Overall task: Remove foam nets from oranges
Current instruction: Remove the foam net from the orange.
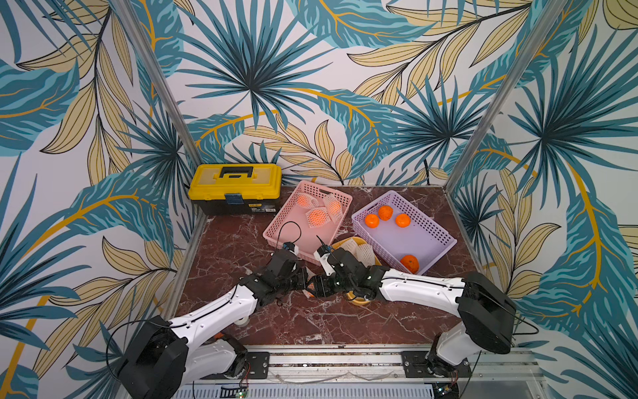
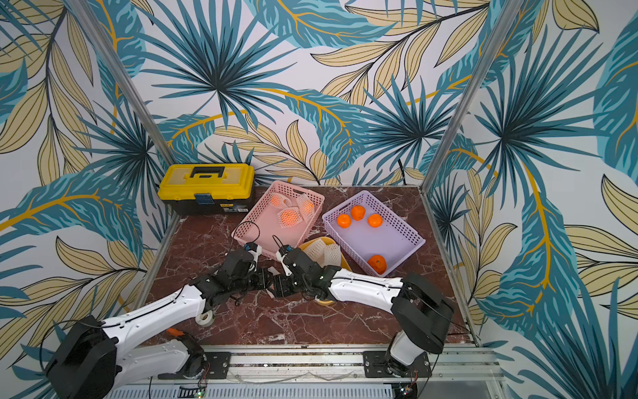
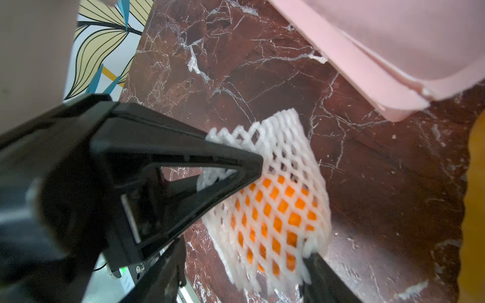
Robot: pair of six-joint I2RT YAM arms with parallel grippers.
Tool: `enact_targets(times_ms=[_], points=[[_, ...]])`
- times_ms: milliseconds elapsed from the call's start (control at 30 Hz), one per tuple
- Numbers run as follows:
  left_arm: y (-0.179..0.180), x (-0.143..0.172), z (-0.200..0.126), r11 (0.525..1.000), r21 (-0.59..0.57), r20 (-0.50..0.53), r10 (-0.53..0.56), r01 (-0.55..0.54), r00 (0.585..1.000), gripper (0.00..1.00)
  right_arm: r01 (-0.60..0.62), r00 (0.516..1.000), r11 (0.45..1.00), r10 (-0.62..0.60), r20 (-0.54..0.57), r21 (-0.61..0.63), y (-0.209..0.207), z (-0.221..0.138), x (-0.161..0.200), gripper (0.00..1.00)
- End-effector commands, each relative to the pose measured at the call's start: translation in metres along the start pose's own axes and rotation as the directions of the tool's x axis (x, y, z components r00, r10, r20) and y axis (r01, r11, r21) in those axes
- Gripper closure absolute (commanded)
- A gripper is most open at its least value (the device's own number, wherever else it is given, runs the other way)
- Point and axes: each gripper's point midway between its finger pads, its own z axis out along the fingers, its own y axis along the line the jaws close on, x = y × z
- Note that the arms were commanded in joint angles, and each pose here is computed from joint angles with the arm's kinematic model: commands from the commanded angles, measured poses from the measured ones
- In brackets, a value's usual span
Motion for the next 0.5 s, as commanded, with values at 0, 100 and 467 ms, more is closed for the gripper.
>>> enact_targets(times_ms=[0, 100, 467], points=[[0.006, -0.001, -0.004, 0.999, -0.032, 0.016, 0.032, -0.032, 0.999, 1.00, 0.071, 0.997, 0.995, -0.070, 0.021, -0.065, 0.018, -0.019, -0.009, 0.33], [0.005, -0.002, -0.005, 0.999, -0.029, 0.022, 0.041, -0.041, 0.999, 1.00, 0.085, 0.996, 0.995, -0.085, 0.004, -0.062, 0.015, -0.024, -0.005, 0.31], [-0.002, -0.005, -0.009, 0.995, 0.001, 0.033, 0.095, -0.095, 0.995, 1.00, 0.124, 0.991, 0.992, -0.124, 0.040, 0.007, -0.013, -0.019, -0.017, 0.30]])
